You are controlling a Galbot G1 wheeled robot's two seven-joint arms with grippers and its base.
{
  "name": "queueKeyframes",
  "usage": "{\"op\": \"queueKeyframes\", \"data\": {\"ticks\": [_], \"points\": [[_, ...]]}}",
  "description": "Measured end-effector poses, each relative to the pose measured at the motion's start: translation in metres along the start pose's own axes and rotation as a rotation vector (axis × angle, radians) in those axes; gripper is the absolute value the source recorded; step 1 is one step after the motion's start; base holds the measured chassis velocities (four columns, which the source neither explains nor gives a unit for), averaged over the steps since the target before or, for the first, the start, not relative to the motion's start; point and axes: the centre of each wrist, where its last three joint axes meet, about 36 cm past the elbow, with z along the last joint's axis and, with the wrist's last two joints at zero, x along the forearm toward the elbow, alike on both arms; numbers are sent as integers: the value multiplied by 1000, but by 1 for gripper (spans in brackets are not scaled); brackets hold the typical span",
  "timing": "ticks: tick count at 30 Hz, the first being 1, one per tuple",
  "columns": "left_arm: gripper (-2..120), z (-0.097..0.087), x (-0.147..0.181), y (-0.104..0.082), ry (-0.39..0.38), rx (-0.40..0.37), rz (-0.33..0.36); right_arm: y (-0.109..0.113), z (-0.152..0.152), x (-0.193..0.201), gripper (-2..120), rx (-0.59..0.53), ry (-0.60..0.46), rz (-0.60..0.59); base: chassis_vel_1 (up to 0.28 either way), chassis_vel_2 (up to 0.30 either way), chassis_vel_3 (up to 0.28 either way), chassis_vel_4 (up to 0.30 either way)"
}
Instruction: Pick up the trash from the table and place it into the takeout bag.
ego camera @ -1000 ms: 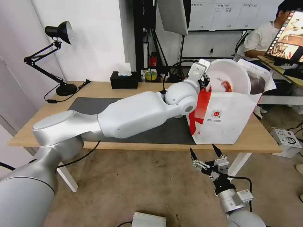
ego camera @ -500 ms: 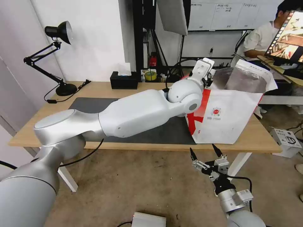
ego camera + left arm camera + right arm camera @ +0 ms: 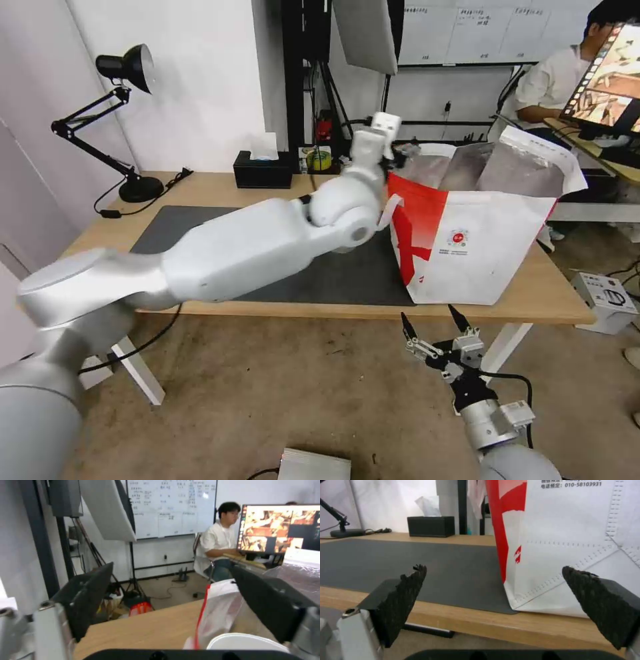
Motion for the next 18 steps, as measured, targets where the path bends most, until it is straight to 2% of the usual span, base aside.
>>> {"op": "queueKeyframes", "data": {"ticks": [2,3,5,6,9,10,12,13,17,18], "points": [[99,6,13,14,-10,14,-7,0,0,0,100,0,0,0,0,0,0,0],[99,6,13,14,-10,14,-7,0,0,0,100,0,0,0,0,0,0,0],[100,14,27,32,-15,33,-27,0,0,0,100,0,0,0,0,0,0,0],[100,14,27,32,-15,33,-27,0,0,0,100,0,0,0,0,0,0,0],[100,38,51,69,13,90,-78,0,0,0,100,0,0,0,0,0,0,0],[100,38,51,69,13,90,-78,0,0,0,100,0,0,0,0,0,0,0],[100,56,74,95,26,126,-114,0,0,0,100,0,0,0,0,0,0,0],[100,56,74,95,26,126,-114,0,0,0,100,0,0,0,0,0,0,0],[100,69,118,138,15,215,-113,0,0,0,100,0,0,0,0,0,0,0],[100,69,118,138,15,215,-113,0,0,0,100,0,0,0,0,0,0,0]]}}
